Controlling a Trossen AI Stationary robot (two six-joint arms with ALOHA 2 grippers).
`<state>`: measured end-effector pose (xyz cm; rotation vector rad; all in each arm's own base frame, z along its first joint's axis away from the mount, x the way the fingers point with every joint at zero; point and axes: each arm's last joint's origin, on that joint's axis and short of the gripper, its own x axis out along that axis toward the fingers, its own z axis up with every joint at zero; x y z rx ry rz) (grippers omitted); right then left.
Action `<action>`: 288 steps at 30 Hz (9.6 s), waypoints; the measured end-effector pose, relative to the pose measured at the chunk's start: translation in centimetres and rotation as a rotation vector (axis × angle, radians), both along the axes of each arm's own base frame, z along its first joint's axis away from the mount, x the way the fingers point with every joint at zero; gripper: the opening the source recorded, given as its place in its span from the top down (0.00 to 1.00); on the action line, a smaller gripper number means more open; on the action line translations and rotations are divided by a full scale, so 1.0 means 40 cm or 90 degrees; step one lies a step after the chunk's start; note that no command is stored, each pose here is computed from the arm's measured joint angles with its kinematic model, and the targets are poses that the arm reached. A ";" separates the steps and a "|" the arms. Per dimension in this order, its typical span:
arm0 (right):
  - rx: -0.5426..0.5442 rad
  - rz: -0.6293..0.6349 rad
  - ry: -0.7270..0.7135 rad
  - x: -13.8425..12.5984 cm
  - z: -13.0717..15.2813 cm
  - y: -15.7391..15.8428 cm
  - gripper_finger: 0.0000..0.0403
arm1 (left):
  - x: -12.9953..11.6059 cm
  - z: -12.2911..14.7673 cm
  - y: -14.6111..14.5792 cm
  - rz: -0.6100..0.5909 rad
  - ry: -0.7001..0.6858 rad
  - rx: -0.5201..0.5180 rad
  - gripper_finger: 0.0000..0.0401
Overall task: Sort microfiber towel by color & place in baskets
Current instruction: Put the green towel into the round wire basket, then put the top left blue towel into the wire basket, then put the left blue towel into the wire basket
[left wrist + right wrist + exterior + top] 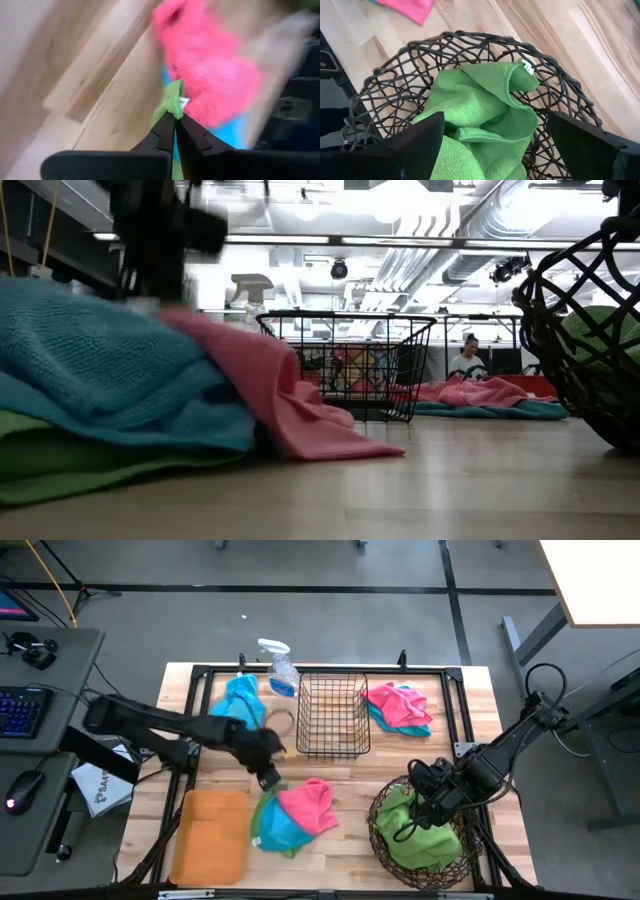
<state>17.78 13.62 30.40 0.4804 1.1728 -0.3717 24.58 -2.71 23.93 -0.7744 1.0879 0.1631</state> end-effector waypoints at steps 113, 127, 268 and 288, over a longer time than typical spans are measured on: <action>0.405 -0.156 -0.017 -0.141 -0.245 0.045 0.99 | 0.007 0.483 0.172 -0.043 -0.397 0.292 0.52; 0.447 0.024 -0.020 -0.118 -0.120 0.065 0.38 | -0.006 0.437 0.105 -0.084 -0.266 0.255 0.52; -0.216 -0.072 -0.654 0.031 0.169 -0.337 0.19 | 0.062 0.050 -0.105 -0.202 -0.017 0.289 0.37; -0.189 -0.089 -0.624 0.029 0.154 -0.337 0.19 | 0.120 -0.284 -0.149 -0.202 0.087 0.294 0.37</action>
